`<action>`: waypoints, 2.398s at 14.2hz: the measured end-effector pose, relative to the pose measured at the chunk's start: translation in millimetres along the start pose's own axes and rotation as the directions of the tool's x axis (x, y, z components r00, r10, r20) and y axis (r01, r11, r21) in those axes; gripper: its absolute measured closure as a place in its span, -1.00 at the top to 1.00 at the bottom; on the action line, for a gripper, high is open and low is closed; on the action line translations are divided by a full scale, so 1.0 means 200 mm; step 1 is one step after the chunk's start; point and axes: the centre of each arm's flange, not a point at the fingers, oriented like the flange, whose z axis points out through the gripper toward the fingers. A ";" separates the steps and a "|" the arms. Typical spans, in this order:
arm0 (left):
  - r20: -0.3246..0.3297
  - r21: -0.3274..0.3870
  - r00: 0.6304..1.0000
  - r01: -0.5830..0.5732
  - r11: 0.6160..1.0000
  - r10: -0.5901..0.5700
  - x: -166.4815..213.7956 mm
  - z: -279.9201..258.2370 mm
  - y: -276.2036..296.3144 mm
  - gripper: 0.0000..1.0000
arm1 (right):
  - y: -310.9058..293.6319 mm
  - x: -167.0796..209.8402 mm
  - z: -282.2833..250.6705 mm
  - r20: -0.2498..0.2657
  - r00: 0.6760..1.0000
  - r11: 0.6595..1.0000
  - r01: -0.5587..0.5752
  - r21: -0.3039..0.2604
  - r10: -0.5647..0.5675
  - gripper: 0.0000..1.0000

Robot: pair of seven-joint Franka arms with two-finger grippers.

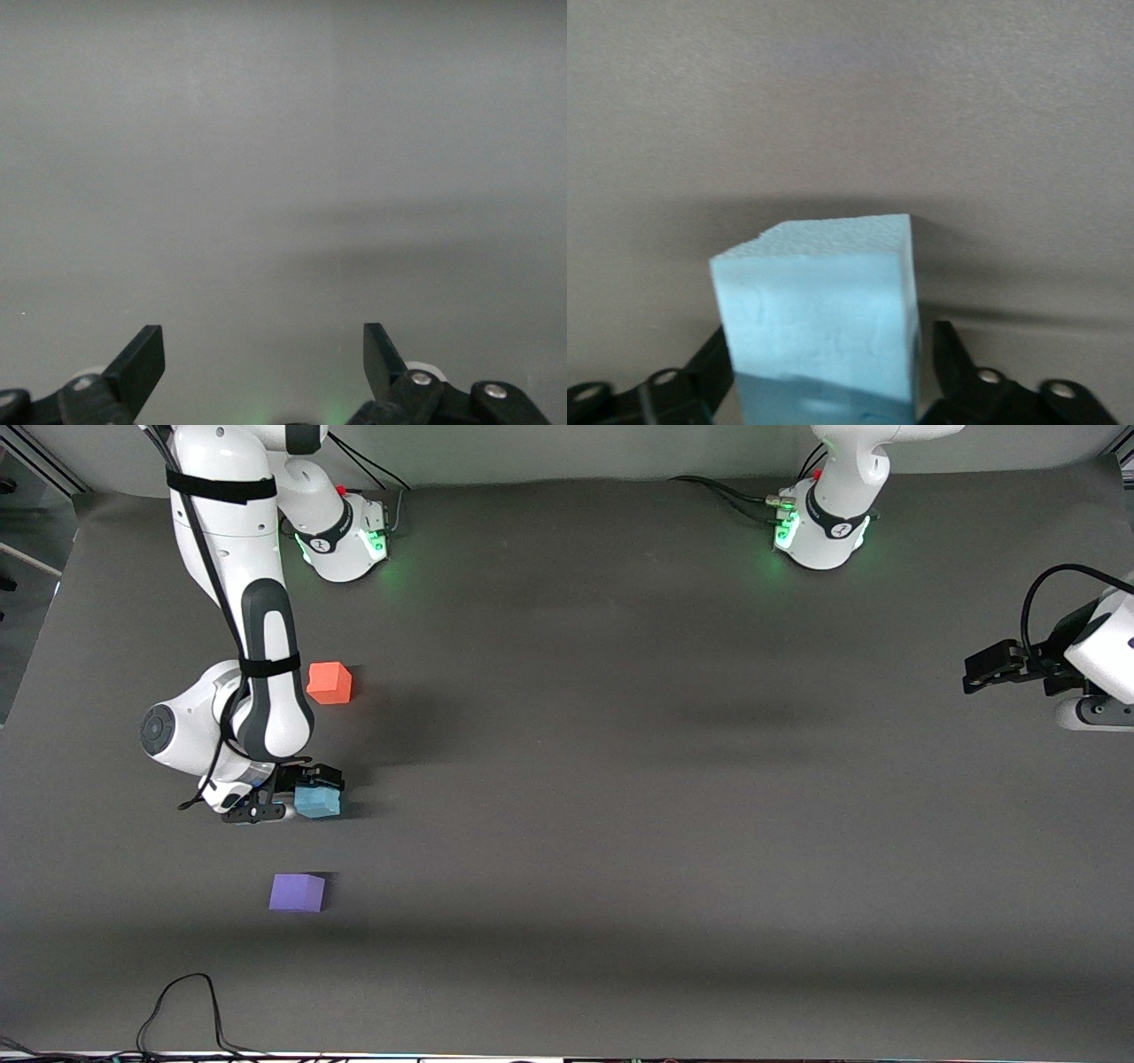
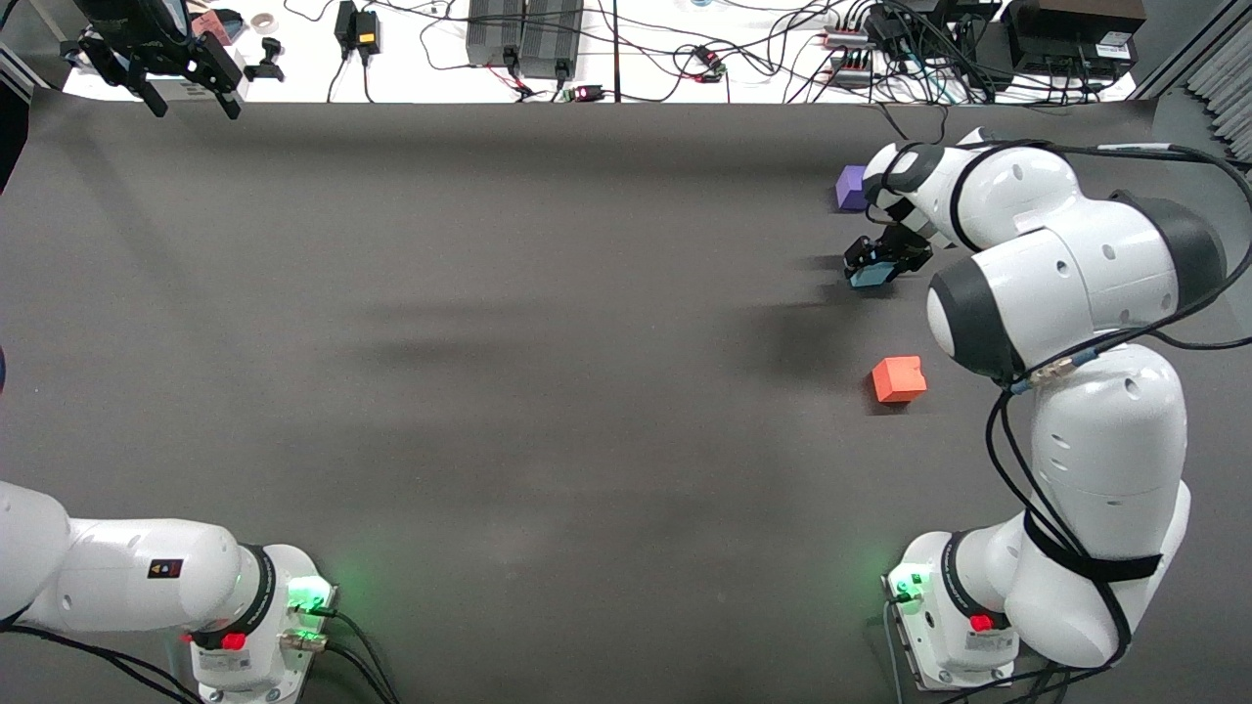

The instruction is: Place blue block between orange and purple blocks

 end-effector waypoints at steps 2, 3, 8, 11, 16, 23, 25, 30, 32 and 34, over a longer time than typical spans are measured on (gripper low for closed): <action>0.000 0.000 1.000 0.000 1.000 0.000 0.00 0.00 0.00 1.00 | -0.12 0.04 -0.07 -0.003 1.000 0.999 0.021 -0.044 -0.022 1.00; 0.000 0.000 1.000 0.000 1.000 0.000 0.00 0.00 0.00 1.00 | -0.21 0.07 -0.14 0.000 0.999 0.997 0.037 -0.070 -0.037 1.00; 0.001 0.000 1.000 0.000 1.000 0.000 0.00 0.00 0.00 1.00 | -0.51 0.26 -0.75 0.005 0.992 0.990 0.129 -0.049 -0.129 1.00; 0.001 0.000 1.000 0.000 1.000 0.000 0.00 0.00 0.00 1.00 | -0.63 0.33 -1.13 -0.004 0.981 0.979 0.194 -0.059 -0.194 1.00; 0.002 0.000 1.000 0.000 1.000 0.000 0.00 0.00 0.00 1.00 | -0.90 0.35 -1.60 -0.020 0.968 0.966 0.246 -0.084 -0.249 1.00; 0.002 0.000 1.000 0.000 1.000 0.000 0.00 0.00 0.00 1.00 | -1.01 0.40 -1.79 0.007 0.970 0.965 0.241 -0.099 -0.242 1.00; 0.002 0.000 1.000 0.000 1.000 0.000 0.00 0.00 0.00 1.00 | -0.88 0.44 -1.82 0.043 0.973 0.969 0.230 -0.086 -0.227 1.00; 0.002 0.000 1.000 0.000 1.000 0.000 0.00 0.00 0.00 1.00 | -0.79 0.39 -1.94 0.091 0.965 0.960 0.256 -0.112 -0.246 1.00; 0.002 0.000 1.000 0.000 1.000 0.000 0.00 0.01 0.00 1.00 | -0.79 0.35 -1.98 0.090 0.963 0.960 0.262 -0.100 -0.254 1.00; 0.002 0.000 1.000 0.000 1.000 0.000 0.00 0.01 0.00 1.00 | -0.74 0.33 -1.99 0.083 0.963 0.962 0.262 -0.080 -0.255 1.00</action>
